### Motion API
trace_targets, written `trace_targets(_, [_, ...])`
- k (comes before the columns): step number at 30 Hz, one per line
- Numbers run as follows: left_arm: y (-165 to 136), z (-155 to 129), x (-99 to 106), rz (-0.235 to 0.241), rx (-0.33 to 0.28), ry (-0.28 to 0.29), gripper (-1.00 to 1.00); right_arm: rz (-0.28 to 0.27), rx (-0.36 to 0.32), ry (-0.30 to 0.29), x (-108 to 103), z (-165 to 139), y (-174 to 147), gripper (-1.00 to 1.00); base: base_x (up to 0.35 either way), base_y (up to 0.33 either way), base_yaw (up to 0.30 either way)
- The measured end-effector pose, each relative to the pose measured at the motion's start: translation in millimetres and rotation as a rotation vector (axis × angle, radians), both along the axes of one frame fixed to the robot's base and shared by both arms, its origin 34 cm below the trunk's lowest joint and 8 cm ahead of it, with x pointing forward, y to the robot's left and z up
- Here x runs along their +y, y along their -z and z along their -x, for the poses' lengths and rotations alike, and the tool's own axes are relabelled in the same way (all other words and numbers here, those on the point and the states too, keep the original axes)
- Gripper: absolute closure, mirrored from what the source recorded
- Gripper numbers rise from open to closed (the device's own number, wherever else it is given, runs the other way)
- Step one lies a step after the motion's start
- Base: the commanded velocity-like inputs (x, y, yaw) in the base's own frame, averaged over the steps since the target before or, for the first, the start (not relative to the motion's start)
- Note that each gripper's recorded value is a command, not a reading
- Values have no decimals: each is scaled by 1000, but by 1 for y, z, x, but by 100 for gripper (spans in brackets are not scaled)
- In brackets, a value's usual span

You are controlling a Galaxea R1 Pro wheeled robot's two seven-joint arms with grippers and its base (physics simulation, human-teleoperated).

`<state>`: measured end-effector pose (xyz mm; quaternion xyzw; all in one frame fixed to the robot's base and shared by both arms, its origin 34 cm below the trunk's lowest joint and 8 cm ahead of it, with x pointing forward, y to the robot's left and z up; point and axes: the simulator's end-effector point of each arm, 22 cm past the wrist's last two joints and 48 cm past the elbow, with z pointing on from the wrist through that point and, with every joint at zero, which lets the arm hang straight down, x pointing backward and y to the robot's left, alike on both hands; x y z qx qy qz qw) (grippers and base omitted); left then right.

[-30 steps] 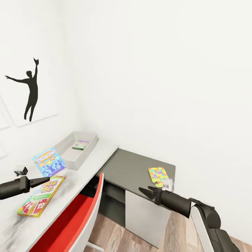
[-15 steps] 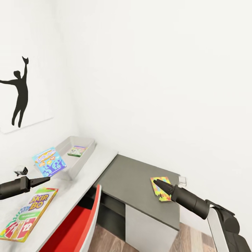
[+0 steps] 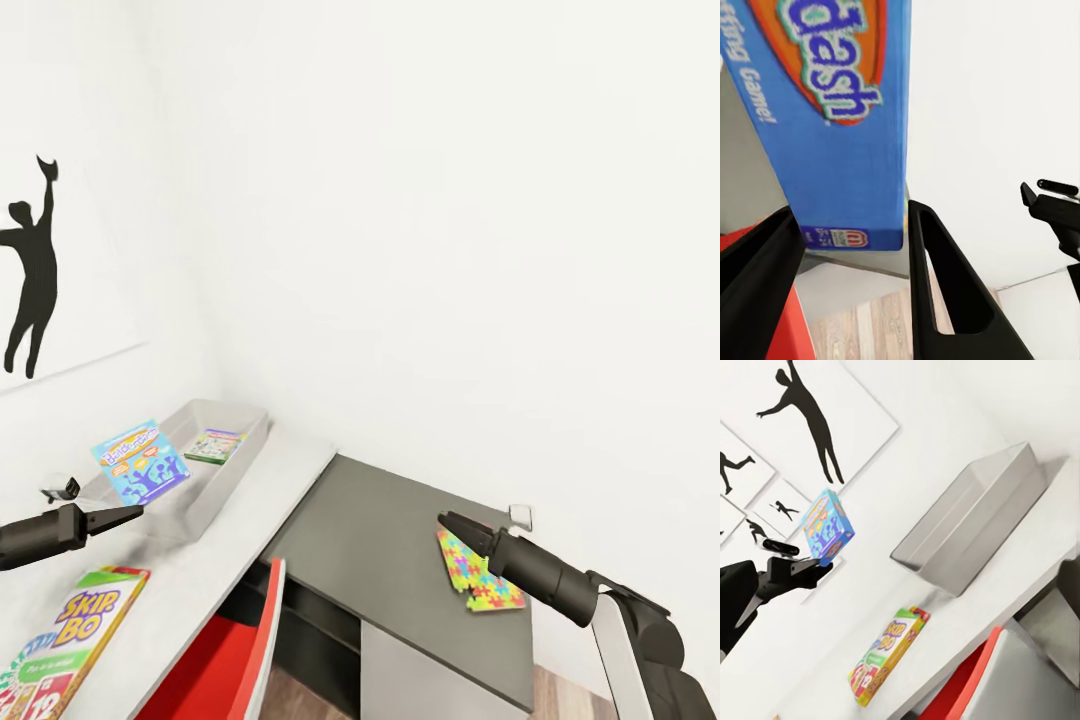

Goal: Put all the toys in the child's room - the three board games (two on the bed and one on the table), the two jigsaw puzzles on the table, and the tennis ball on the table - inside the toy box on the table in the child's room.

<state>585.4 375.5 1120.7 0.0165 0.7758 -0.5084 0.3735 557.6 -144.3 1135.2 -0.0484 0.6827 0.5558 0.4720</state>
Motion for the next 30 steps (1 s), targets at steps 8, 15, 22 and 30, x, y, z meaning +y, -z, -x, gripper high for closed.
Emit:
trace_targets(8, [0,0,0,2,-1,0,100,0,1,1,0,0,0,-100,90,-41,0])
trace_targets(15, [0,0,-1,3,-1,0,100,3,5,3,0,-1,2,-100,162,26,0])
trace_targets(22, [0,0,-1,3,0,0,100,9,-20,17,-2,-3,1,-100,153,-31,0])
trace_targets(30, [1,0,-2,4,0,1,100,12,-27,20,-2,-3,1,-100,161,-2,0])
